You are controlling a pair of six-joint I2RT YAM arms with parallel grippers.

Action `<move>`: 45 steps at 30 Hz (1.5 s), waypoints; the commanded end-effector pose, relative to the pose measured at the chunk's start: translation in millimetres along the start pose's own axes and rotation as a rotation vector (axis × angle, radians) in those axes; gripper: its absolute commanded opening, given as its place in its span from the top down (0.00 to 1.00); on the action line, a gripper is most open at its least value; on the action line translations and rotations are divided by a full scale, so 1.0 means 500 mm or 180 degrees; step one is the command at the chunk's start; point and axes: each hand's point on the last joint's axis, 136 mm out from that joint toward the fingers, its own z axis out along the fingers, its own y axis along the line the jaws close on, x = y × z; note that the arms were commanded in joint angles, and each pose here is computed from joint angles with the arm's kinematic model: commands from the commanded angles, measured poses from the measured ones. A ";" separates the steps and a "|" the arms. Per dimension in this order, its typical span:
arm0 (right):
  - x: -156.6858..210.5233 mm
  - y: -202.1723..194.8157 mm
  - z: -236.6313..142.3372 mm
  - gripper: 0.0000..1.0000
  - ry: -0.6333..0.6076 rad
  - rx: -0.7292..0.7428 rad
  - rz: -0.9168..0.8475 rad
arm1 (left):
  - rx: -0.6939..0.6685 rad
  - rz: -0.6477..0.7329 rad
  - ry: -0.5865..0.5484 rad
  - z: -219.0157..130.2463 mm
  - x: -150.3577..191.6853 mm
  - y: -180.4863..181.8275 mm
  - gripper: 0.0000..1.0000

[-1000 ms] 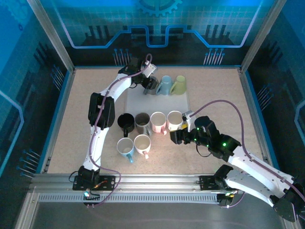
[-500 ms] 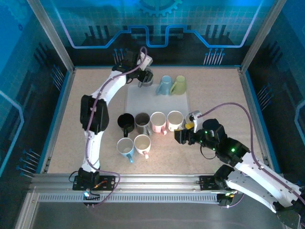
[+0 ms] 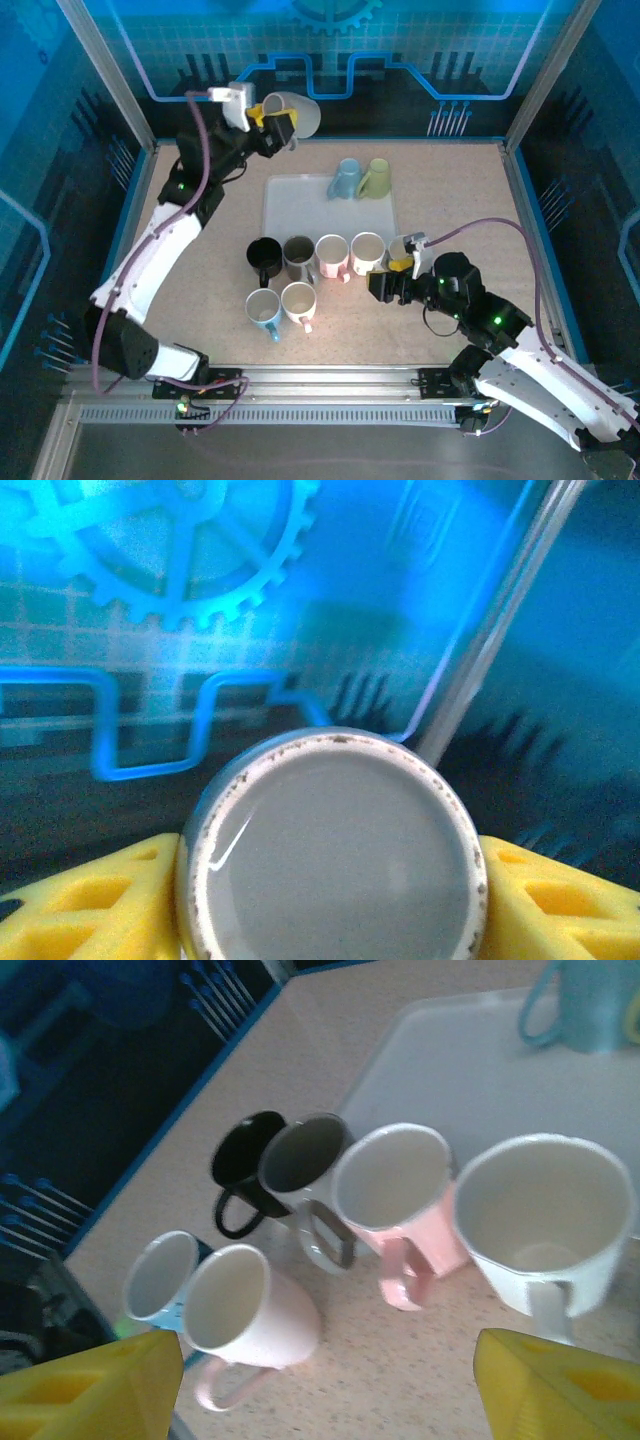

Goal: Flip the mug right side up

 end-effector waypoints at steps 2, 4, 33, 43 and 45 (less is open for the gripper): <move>-0.080 0.091 -0.014 0.23 -0.0487 -0.0758 0.0189 | 0.0957 -0.1128 -0.0673 -0.049 -0.050 -0.088 0.60; -0.098 0.107 -0.013 0.23 -0.0635 -0.0942 0.0274 | 0.1187 -0.1328 -0.0768 -0.070 -0.042 -0.114 0.60; -0.272 0.250 0.024 0.26 -0.1149 -0.2416 0.0686 | 0.2134 -0.1466 -0.0599 -0.213 0.079 -0.287 0.61; -0.278 0.233 0.042 0.92 -0.1167 -0.2330 0.0893 | 0.2097 -0.1431 -0.0487 -0.222 0.110 -0.287 0.63; -0.276 0.227 0.041 0.98 -0.1179 -0.2275 0.0894 | 0.2058 -0.1444 -0.0468 -0.224 0.118 -0.282 0.58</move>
